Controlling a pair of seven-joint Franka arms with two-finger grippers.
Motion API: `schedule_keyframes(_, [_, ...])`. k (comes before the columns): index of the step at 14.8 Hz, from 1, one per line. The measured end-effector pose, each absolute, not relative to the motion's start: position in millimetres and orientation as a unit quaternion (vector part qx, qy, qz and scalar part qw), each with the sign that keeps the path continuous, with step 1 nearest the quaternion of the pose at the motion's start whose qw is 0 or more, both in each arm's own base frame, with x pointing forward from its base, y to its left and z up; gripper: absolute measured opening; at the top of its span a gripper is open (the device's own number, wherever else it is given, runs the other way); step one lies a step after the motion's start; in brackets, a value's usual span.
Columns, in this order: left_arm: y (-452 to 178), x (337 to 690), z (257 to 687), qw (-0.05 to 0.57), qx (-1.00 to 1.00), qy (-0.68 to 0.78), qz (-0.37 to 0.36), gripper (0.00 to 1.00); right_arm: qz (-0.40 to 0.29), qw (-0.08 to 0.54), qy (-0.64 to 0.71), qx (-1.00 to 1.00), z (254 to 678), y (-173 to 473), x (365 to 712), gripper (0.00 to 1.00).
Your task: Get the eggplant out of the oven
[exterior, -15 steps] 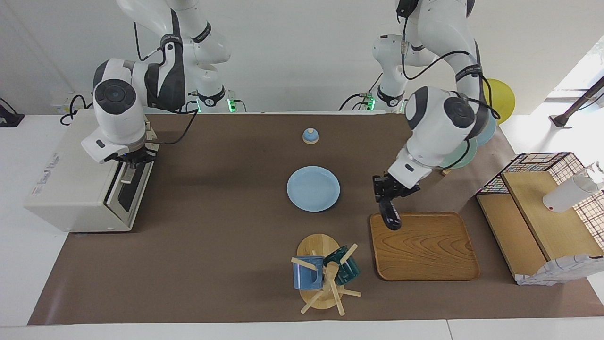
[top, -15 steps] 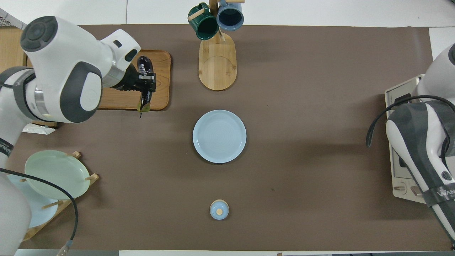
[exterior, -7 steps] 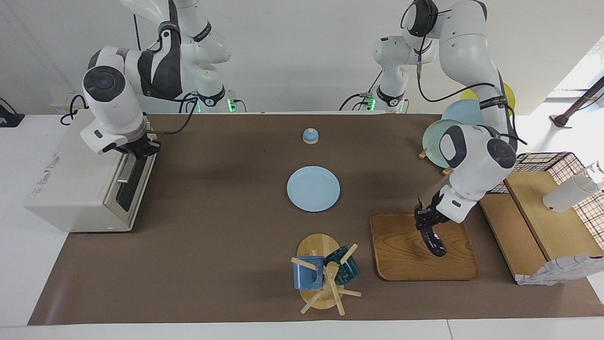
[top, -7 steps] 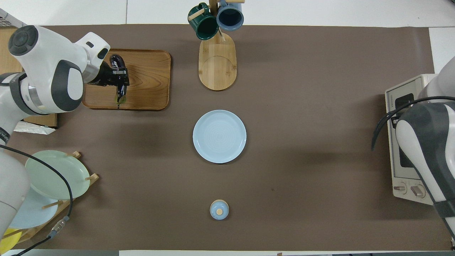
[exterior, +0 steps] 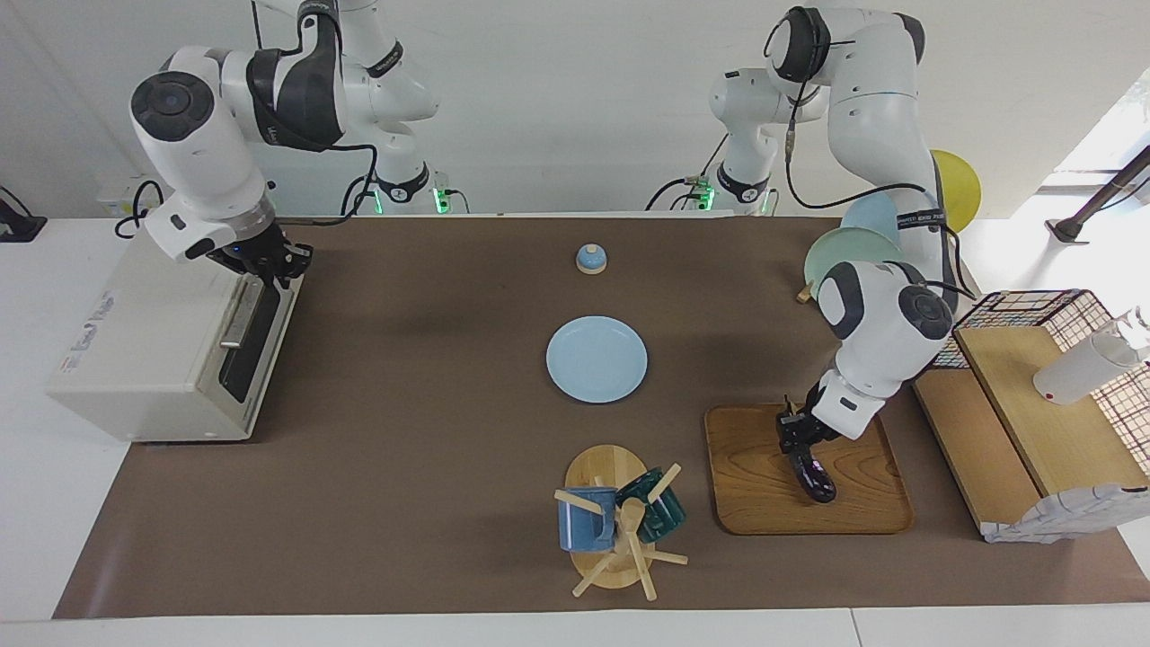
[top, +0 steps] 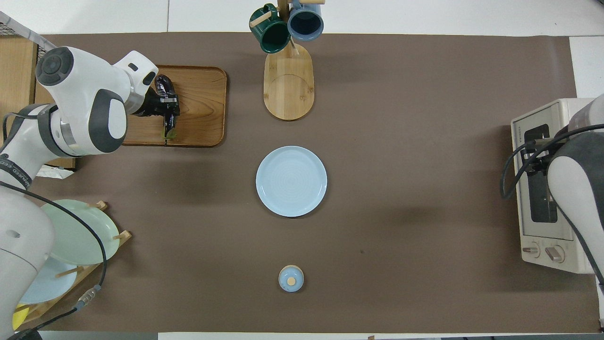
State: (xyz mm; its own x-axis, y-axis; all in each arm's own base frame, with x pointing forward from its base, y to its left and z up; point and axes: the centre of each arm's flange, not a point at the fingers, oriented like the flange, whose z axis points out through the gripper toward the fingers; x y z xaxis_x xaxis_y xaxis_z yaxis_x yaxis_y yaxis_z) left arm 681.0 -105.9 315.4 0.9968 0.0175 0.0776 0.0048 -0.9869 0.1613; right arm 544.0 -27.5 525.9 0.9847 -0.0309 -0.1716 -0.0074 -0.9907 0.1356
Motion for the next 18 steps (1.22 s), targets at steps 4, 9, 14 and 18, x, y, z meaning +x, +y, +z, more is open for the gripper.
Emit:
schedule_keyframes(4, [-104.5, 680.4, 314.0, 0.079, 0.996, -0.005, 0.040, 0.48, -0.075, 0.043, -0.009, 0.996, 548.9, -16.3, 540.9, 0.56])
schedule_keyframes(9, [-95.8, 684.1, 348.4, 0.078, 0.996, -0.004, 0.041, 0.99, -0.057, 0.025, -0.003, 0.998, 566.6, -3.4, 539.6, 1.00])
schedule_keyframes(14, [-59.9, 654.5, 469.9, 0.070, 0.997, 0.007, 0.039, 1.00, -0.049, 0.023, 0.003, 0.999, 573.3, 3.2, 538.8, 1.00])
schedule_keyframes(18, [-47.5, 608.1, 549.2, 0.033, 0.999, -0.008, 0.022, 1.00, -0.048, 0.023, -0.001, 0.999, 574.3, -0.9, 538.4, 1.00])
